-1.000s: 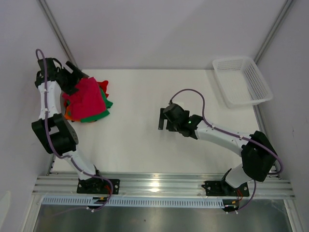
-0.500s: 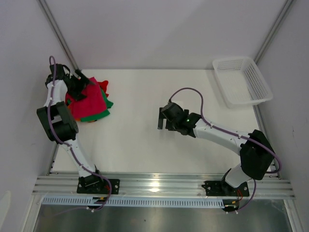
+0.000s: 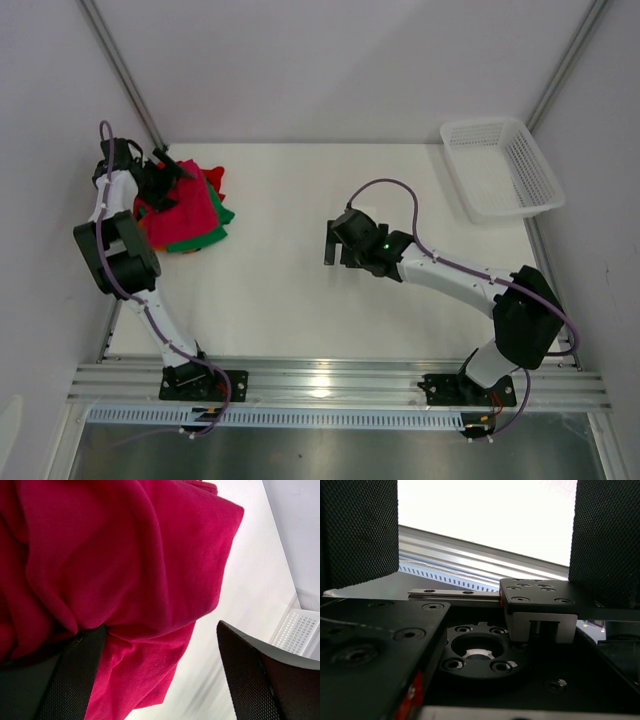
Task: Fold and stack the t-shirts
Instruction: Put the neatly folded tshirt into the corner of the board with the left arm
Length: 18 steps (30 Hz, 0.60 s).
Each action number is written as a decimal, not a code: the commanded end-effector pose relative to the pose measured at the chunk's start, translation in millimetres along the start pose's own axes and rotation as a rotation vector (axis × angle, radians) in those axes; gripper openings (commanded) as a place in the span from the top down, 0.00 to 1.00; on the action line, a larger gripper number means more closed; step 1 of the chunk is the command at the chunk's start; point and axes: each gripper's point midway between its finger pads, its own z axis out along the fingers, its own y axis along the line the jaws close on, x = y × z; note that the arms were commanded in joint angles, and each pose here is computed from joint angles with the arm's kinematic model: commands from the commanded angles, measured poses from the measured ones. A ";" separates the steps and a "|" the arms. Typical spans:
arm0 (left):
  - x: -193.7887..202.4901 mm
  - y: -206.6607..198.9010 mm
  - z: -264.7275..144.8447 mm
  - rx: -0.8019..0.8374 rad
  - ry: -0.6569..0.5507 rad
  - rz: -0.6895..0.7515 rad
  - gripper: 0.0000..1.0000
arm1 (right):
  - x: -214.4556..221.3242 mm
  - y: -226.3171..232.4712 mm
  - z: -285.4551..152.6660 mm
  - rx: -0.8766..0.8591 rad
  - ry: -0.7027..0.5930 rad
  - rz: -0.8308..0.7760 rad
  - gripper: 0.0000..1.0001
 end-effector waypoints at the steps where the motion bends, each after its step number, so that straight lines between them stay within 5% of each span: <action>1: 7.5 38.1 -3.6 -0.121 0.010 -0.026 0.05 | -4.2 -0.8 -9.6 -0.014 -0.024 0.018 0.01; 18: 41.7 88.1 17.5 -0.275 0.195 -0.082 0.11 | -11.0 -5.4 -31.2 -0.029 -0.064 0.059 0.01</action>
